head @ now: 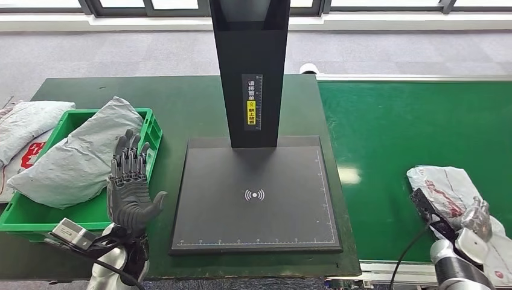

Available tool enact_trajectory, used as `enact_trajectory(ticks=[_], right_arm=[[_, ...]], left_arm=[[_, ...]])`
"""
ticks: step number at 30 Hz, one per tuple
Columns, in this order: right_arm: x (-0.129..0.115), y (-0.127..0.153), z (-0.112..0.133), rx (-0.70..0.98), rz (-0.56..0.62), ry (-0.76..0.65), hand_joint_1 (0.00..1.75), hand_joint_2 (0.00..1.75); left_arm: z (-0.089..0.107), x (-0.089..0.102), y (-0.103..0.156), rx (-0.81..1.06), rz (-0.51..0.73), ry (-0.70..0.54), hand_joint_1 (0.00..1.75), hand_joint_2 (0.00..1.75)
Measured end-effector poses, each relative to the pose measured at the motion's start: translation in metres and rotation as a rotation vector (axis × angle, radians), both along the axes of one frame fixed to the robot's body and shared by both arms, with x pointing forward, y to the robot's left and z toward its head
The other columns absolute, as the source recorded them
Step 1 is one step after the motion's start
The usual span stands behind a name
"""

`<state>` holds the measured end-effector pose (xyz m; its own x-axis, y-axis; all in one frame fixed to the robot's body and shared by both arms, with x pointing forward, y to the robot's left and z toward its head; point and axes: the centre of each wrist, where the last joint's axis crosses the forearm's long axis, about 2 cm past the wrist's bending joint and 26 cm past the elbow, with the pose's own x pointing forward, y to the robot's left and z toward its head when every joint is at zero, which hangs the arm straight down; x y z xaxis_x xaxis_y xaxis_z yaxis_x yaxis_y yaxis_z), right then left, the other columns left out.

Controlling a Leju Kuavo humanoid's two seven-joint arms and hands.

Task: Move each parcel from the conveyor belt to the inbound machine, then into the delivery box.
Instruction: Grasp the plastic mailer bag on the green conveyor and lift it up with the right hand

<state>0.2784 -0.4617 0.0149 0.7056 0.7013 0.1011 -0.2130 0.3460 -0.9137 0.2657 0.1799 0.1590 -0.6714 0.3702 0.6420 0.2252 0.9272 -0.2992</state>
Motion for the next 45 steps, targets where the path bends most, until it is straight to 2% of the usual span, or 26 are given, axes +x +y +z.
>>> enact_trajectory(ticks=[6, 14, 18, 26, 33, 35, 40, 45], right_arm=[[-0.004, 0.0, -0.005, 0.051, -0.046, 0.133, 0.0, 1.75], [0.002, 0.001, -0.003, 0.126, -0.036, 0.247, 0.03, 1.75], [0.005, 0.001, -0.002, 0.136, -0.029, 0.261, 1.75, 1.75], [0.008, 0.002, 0.0, 0.102, -0.017, 0.244, 1.75, 1.75], [0.013, 0.006, 0.004, 0.046, -0.005, 0.16, 1.75, 1.75], [0.016, 0.01, 0.006, 0.004, 0.023, 0.058, 1.75, 1.75], [0.033, 0.042, 0.023, -0.128, 0.172, -0.359, 1.75, 1.75], [0.036, 0.08, 0.04, -0.154, 0.29, -0.587, 1.75, 1.75]], left_arm=[[-0.002, 0.0, 0.0, 0.02, 0.014, 0.008, 0.0, 1.75], [-0.001, 0.006, -0.001, 0.047, 0.025, 0.026, 0.0, 1.75], [-0.002, 0.008, -0.002, 0.056, 0.027, 0.034, 0.0, 1.75], [-0.002, 0.008, -0.002, 0.088, 0.045, 0.06, 0.0, 1.75], [-0.002, 0.006, -0.002, 0.107, 0.07, 0.071, 0.0, 1.75], [-0.002, 0.004, -0.002, 0.108, 0.08, 0.075, 0.0, 1.75], [-0.002, -0.004, -0.001, 0.105, 0.102, 0.079, 0.0, 1.75], [-0.003, -0.009, -0.001, 0.101, 0.114, 0.087, 0.0, 1.75]])
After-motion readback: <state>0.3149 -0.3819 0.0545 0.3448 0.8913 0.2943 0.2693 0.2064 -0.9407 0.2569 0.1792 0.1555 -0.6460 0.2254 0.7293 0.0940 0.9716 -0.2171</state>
